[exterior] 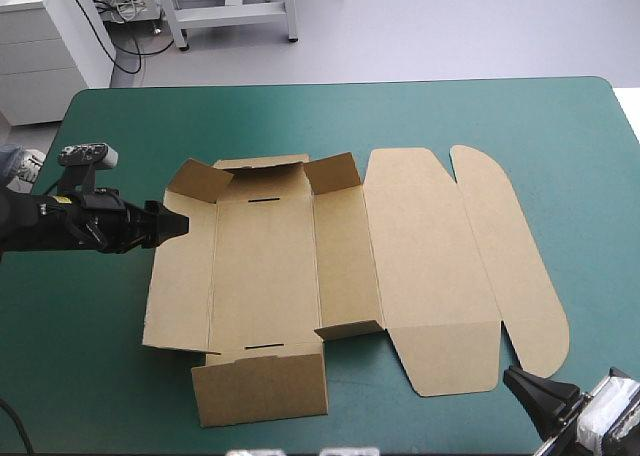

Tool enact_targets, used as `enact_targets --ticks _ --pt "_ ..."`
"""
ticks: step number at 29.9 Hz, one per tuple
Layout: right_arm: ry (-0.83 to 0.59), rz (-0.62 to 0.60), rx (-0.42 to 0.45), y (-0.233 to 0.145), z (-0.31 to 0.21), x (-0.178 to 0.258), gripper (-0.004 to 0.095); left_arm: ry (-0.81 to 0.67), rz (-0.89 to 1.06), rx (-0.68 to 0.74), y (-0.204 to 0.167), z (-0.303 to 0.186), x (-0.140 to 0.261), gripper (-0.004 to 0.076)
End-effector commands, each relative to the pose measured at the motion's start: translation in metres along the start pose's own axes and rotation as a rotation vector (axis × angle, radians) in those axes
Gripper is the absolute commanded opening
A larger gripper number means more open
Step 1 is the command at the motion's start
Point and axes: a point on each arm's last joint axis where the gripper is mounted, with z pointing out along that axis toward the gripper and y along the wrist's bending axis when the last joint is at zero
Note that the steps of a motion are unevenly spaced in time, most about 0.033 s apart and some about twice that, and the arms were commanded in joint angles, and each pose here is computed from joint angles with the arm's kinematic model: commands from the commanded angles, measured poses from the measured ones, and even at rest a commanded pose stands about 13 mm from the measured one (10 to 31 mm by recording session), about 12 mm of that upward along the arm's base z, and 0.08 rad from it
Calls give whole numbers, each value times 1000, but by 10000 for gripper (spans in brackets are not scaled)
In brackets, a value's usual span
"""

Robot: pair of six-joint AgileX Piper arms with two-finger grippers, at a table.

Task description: Fold the box

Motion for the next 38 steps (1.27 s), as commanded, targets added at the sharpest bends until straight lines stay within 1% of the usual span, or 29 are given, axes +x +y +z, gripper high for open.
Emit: enact_targets --ticks 1,4,8,11,17,21,26,31,34,38 --pt "-101 -4 7 1 -5 -12 -16 -63 53 8 -20 -27 -1 502" --pt "-101 -4 7 1 -5 -12 -16 -53 71 -105 -15 -35 0 502" --pt "-101 -4 7 1 -5 -12 -16 9 38 -295 4 -36 4 502" --pt "-101 -4 7 1 -5 -12 -16 52 18 -335 15 -28 1 502" --pt "-101 -4 7 1 -5 -12 -16 161 -44 -289 38 8 -10 502" --pt "-101 -4 7 1 -5 -12 -16 253 -97 -256 54 36 -8 502" --pt "-101 -4 7 1 -5 -12 -16 393 -166 -189 70 71 15 502" --pt "-101 -4 7 1 -5 -12 -16 505 -201 -128 77 93 45 502" --pt "-101 -4 7 1 -5 -12 -16 516 -220 -42 74 104 59 502" --pt "-101 -4 7 1 -5 -12 -16 444 -237 92 65 112 60 502"
